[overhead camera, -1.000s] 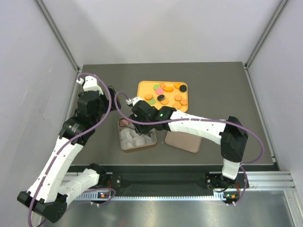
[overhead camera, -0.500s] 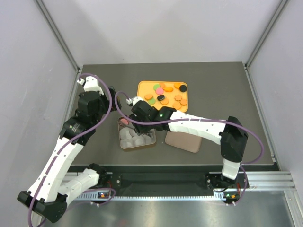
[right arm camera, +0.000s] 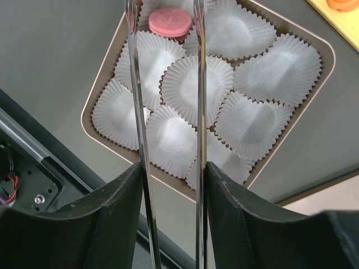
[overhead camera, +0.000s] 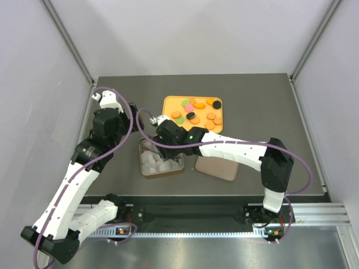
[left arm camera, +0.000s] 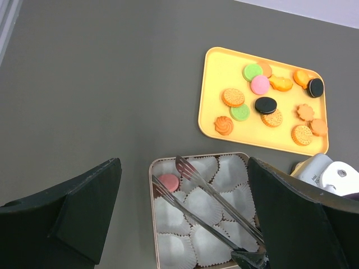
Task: Pack the cookies
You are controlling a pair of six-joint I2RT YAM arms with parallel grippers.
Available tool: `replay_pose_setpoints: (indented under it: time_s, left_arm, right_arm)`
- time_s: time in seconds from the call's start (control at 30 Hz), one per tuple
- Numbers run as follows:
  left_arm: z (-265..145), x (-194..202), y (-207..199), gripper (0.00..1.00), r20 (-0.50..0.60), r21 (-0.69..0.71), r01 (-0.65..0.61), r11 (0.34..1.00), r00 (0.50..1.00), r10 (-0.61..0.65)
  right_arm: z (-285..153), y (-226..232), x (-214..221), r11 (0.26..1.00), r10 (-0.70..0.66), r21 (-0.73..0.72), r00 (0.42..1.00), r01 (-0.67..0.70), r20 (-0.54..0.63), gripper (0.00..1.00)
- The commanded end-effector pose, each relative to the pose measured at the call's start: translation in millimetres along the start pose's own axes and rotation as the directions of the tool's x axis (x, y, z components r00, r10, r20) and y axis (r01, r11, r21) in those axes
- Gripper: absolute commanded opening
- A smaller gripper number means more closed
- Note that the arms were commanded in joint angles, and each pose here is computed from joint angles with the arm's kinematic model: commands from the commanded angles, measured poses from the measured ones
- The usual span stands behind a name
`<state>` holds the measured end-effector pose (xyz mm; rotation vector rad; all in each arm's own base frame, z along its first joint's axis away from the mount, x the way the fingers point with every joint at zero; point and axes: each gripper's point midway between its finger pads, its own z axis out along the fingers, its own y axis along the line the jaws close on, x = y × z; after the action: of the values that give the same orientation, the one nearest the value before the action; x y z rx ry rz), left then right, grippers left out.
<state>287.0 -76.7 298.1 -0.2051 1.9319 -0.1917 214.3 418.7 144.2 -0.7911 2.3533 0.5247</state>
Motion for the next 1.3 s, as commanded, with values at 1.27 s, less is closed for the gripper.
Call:
replay_pose_setpoints:
  time_s: [1.27]
  left_arm:
    - [12.3,1.9,-10.6,0.99,0.009,0.047,0.008,0.999,1.0,-0.008]
  right_arm:
    - [-106.4,-218.9,45.9,0.874,0.238,0.401,0.962,-0.273,0.137,0.45]
